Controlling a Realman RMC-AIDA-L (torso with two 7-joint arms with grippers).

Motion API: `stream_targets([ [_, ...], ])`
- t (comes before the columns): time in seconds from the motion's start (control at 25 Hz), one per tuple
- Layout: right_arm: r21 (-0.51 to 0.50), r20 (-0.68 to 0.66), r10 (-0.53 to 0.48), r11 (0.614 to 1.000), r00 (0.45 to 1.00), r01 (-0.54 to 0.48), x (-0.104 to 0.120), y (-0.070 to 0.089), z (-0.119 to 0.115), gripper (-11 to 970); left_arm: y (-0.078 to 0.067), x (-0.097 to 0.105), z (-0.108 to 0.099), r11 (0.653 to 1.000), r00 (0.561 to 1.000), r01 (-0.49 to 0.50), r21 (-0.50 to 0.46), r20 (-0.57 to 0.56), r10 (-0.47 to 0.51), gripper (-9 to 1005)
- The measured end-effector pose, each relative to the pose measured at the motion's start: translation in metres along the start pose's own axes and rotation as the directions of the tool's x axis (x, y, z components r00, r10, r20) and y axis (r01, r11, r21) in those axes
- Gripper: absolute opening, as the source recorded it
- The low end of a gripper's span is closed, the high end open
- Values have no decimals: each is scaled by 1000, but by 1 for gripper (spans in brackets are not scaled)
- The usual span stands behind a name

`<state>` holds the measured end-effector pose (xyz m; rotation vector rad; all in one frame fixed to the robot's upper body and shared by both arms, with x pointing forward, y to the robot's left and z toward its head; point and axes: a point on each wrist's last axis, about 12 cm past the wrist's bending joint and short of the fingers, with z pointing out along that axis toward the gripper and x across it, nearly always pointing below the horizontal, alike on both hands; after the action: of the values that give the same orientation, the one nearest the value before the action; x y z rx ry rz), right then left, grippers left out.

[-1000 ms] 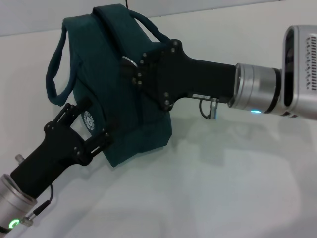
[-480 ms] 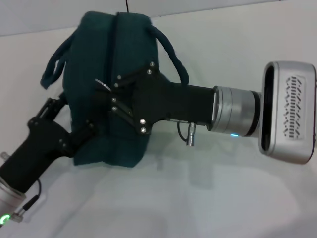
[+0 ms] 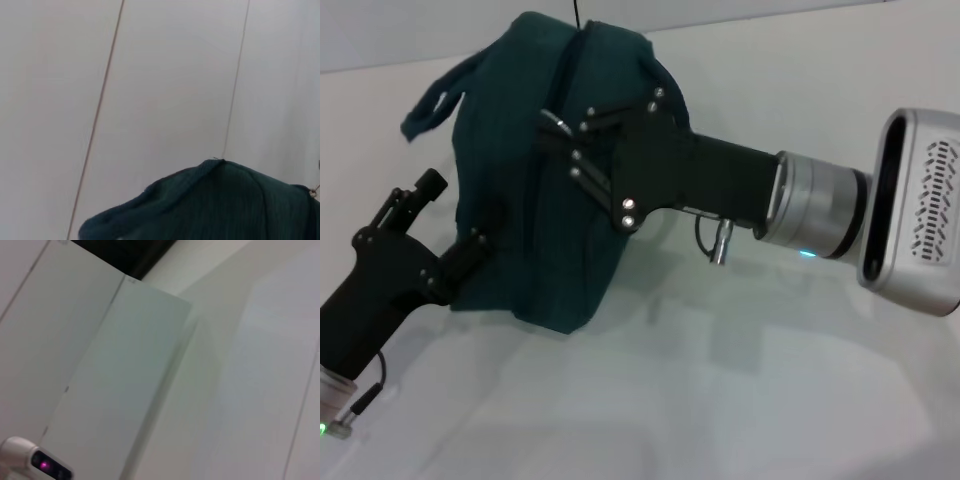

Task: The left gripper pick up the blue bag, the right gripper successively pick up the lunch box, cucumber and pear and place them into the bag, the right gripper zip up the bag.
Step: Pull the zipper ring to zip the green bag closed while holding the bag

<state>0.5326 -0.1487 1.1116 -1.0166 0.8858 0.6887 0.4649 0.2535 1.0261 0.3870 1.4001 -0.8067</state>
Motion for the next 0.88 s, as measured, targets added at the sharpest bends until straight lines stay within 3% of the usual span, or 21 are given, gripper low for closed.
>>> stream_targets([
  [0.2,29,-1,9,1000,1000,-9,0,-1,-4,21,1,0,0,1000,1000,-27,-5,1,27,866],
  [0.52,61,8,25,998,1000,-25,0,-3,-7,21,-4,2,3,992,993,-117,40,-16,118,589],
  [0.88,110,23,41,993,999,-44,-1,-7,-11,21,-4,0,15,988,990,-137,73,-7,138,213],
])
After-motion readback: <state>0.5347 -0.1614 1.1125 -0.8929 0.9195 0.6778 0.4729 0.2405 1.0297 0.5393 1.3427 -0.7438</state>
